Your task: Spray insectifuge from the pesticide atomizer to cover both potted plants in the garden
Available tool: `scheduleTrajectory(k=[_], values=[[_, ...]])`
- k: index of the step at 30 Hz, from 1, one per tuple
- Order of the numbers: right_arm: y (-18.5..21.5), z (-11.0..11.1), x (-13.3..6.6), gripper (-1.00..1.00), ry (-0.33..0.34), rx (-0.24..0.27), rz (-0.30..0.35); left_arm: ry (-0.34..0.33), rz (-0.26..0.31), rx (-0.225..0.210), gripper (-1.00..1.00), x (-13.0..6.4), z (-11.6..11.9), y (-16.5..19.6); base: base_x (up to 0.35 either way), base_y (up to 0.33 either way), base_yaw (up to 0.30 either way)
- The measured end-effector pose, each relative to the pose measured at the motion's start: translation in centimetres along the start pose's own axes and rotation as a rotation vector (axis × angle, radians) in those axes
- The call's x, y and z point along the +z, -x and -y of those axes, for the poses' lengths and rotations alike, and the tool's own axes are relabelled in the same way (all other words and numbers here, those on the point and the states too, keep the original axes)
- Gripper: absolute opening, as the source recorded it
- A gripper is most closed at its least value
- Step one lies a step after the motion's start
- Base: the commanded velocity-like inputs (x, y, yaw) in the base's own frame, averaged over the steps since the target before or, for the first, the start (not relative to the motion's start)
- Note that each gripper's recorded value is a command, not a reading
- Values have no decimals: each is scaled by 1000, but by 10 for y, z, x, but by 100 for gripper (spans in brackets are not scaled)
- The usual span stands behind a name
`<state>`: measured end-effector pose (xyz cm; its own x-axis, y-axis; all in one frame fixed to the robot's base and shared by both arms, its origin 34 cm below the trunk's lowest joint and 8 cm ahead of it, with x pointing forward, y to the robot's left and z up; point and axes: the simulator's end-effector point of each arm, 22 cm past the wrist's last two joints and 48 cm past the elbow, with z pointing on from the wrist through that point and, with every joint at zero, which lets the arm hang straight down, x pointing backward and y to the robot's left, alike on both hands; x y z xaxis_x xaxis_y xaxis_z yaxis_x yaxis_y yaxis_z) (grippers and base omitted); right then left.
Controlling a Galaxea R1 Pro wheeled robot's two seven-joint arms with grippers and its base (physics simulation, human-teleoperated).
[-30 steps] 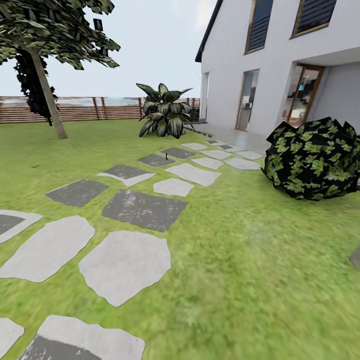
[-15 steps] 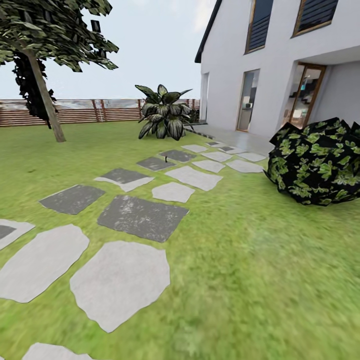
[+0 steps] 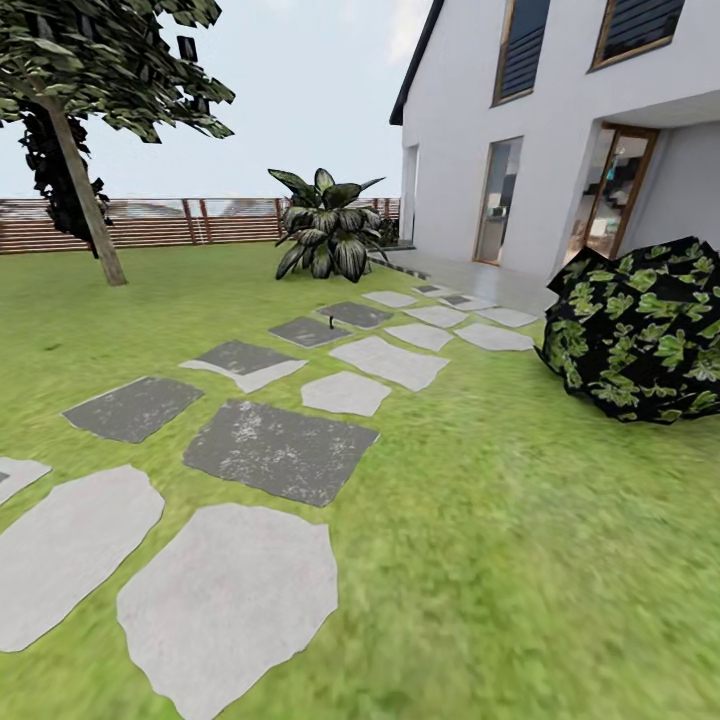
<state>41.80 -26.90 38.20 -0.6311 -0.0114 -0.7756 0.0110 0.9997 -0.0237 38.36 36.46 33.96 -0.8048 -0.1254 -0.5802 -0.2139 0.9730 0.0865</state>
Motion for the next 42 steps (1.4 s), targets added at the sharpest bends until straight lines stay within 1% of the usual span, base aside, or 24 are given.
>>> scheduleTrajectory(k=[5,10,15,42], values=[[1,0,0,100,7,-8,1,-1,0,1,100,0,0,0,340,0,0],[-16,1,-5,100,11,-16,-36,1,0,0,100,0,-1,0,340,0,0],[-21,2,-6,100,11,-17,-48,0,0,1,100,0,0,0,340,0,0],[-22,3,-7,100,6,-14,-49,2,0,-1,100,0,-1,0,340,0,0]])
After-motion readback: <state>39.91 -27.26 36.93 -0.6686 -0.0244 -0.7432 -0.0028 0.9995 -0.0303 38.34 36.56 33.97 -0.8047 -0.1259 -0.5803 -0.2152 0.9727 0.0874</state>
